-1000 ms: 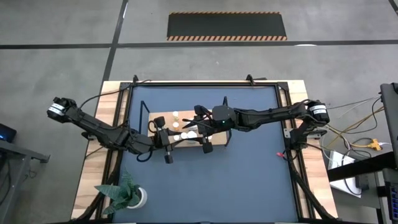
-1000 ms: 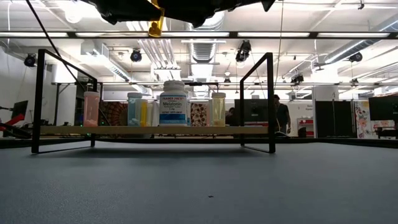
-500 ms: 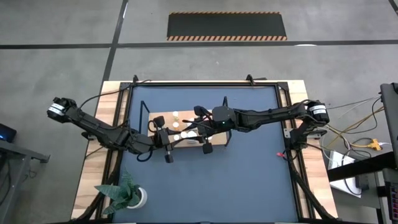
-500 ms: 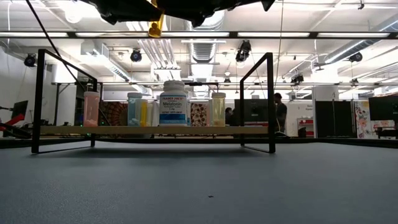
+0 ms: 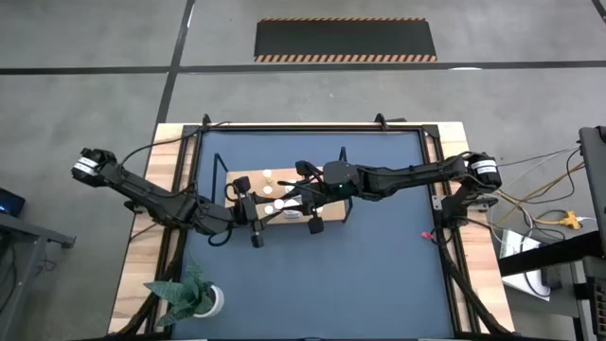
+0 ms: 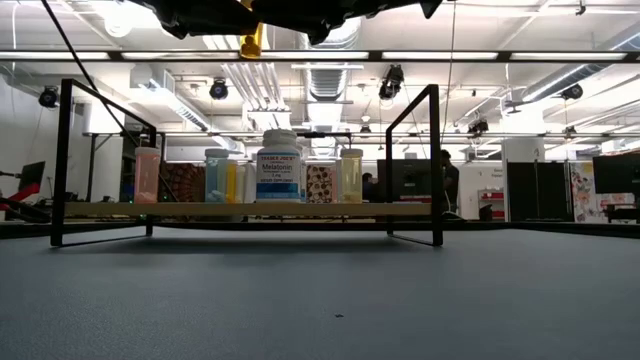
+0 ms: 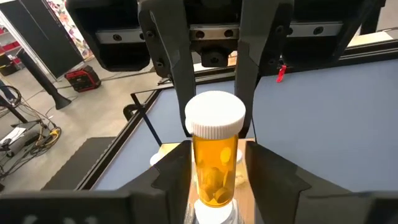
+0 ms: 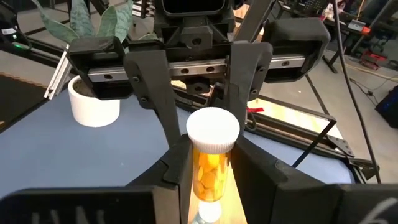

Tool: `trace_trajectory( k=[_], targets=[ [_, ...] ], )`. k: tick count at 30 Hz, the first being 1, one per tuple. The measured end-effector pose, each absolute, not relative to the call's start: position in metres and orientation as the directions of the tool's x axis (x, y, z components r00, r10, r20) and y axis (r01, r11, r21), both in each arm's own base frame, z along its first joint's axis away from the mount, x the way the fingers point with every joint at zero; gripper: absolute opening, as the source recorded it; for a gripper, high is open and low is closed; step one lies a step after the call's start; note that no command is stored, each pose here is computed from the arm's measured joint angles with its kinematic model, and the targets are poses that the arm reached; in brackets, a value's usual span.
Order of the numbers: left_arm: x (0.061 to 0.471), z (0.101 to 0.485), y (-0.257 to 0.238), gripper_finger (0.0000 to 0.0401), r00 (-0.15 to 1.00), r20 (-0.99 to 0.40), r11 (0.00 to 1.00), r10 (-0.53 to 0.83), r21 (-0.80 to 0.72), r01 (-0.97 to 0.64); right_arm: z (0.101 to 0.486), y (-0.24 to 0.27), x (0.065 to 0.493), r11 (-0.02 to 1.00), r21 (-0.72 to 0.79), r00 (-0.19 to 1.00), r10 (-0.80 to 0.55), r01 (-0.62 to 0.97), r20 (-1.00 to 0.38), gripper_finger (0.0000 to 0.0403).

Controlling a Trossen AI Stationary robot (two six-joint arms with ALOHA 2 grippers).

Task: Pick and place medicine bottles onto shelf by color
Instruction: Put the orange pill bottle on the shelf

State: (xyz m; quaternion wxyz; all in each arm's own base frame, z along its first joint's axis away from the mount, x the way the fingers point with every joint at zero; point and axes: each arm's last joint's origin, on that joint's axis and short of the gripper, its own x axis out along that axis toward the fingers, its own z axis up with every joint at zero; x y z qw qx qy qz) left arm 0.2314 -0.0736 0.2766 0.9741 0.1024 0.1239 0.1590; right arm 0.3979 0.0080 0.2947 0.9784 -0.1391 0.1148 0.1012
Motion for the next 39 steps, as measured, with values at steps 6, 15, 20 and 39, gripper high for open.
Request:
trace_trajectory(
  k=[6, 15, 20, 39],
  targets=[
    [0.229, 0.279, -0.073, 0.0175, 0.92, -0.206, 0.927, 0.335, 0.246, -0.282, 0.295, 0.008, 0.398, 0.945, -0.235, 0.953, 0.165, -0.226, -0.253, 0.0089],
    [0.204, 0.291, -0.063, 0.019, 0.914, -0.23, 0.921, 0.334, 0.288, -0.264, 0.296, 0.008, 0.396, 0.954, -0.204, 0.952, 0.163, -0.219, -0.259, 0.0089],
    [0.187, 0.299, -0.056, 0.019, 0.922, -0.205, 0.917, 0.328, 0.303, -0.259, 0.296, 0.006, 0.397, 0.968, -0.203, 0.961, 0.092, -0.148, -0.261, 0.0089],
    [0.137, 0.29, -0.036, 0.019, 0.945, 0.068, 0.866, 0.32, 0.382, -0.321, 0.279, -0.031, 0.472, 0.995, -0.097, 0.936, -0.032, -0.003, -0.351, 0.0089]
  ],
)
